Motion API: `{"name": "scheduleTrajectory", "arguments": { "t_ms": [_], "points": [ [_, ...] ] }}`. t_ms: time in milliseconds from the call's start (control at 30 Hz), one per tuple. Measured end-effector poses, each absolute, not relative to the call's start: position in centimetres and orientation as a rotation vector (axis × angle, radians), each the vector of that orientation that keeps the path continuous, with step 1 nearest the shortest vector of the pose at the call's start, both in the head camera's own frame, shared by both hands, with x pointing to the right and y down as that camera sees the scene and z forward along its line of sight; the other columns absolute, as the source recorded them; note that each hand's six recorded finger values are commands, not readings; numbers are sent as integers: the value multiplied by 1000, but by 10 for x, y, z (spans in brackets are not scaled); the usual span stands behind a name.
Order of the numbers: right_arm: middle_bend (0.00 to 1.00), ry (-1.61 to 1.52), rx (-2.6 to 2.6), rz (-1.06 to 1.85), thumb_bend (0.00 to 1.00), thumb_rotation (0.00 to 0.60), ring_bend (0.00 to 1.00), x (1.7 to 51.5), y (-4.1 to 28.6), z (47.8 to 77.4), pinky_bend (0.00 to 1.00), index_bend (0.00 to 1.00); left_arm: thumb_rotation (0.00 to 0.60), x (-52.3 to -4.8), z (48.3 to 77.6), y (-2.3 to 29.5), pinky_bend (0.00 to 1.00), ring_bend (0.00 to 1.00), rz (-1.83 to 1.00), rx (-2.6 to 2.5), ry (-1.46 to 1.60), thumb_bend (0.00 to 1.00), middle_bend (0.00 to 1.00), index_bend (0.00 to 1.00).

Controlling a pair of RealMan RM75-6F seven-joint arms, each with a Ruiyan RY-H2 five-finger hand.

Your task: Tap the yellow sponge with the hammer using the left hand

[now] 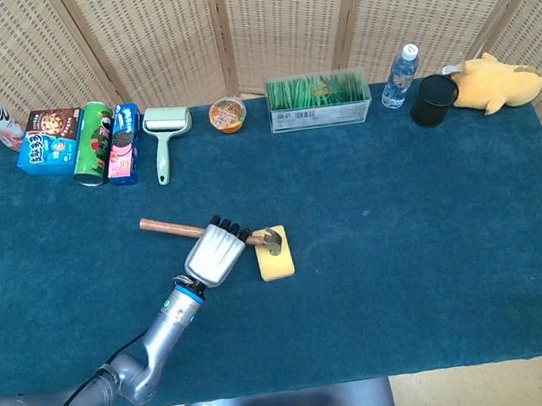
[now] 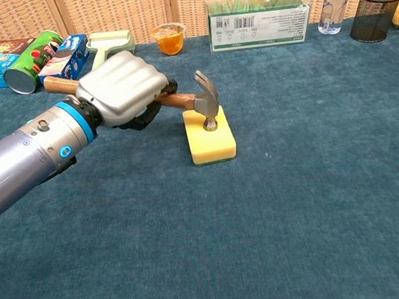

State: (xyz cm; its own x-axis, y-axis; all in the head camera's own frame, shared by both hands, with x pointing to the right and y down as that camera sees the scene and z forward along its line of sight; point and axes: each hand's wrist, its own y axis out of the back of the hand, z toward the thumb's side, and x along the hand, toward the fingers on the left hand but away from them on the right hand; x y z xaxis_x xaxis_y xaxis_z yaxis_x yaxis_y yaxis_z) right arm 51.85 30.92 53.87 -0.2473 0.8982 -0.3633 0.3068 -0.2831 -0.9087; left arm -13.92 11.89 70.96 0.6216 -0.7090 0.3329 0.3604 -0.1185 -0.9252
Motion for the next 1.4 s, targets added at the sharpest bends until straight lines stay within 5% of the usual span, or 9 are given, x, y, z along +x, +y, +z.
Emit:
{"name": "scheduleTrajectory", "arguments": {
  "t_ms": [233, 467, 1133, 1400],
  "points": [
    [612, -1471, -1499, 1554, 222, 600, 520, 520, 309, 535, 363, 570, 600, -130, 712, 125, 812, 826, -954, -1425, 329, 546, 848, 640],
    [612, -1457, -1507, 1553, 221, 600, 520, 516, 307, 537, 364, 570, 600, -135, 680, 102, 812, 826, -958, -1644, 662, 535, 849, 641],
    [612, -1392, -1568, 1541, 221, 600, 520, 496, 294, 550, 363, 570, 600, -276, 668, 114, 812, 826, -1176, -1706, 766, 530, 848, 640],
    [612, -1388, -1564, 1550, 220, 600, 520, 494, 294, 549, 364, 570, 600, -297, 682, 119, 761, 765, -1261, -1718, 732, 434, 779, 634]
  ]
}}
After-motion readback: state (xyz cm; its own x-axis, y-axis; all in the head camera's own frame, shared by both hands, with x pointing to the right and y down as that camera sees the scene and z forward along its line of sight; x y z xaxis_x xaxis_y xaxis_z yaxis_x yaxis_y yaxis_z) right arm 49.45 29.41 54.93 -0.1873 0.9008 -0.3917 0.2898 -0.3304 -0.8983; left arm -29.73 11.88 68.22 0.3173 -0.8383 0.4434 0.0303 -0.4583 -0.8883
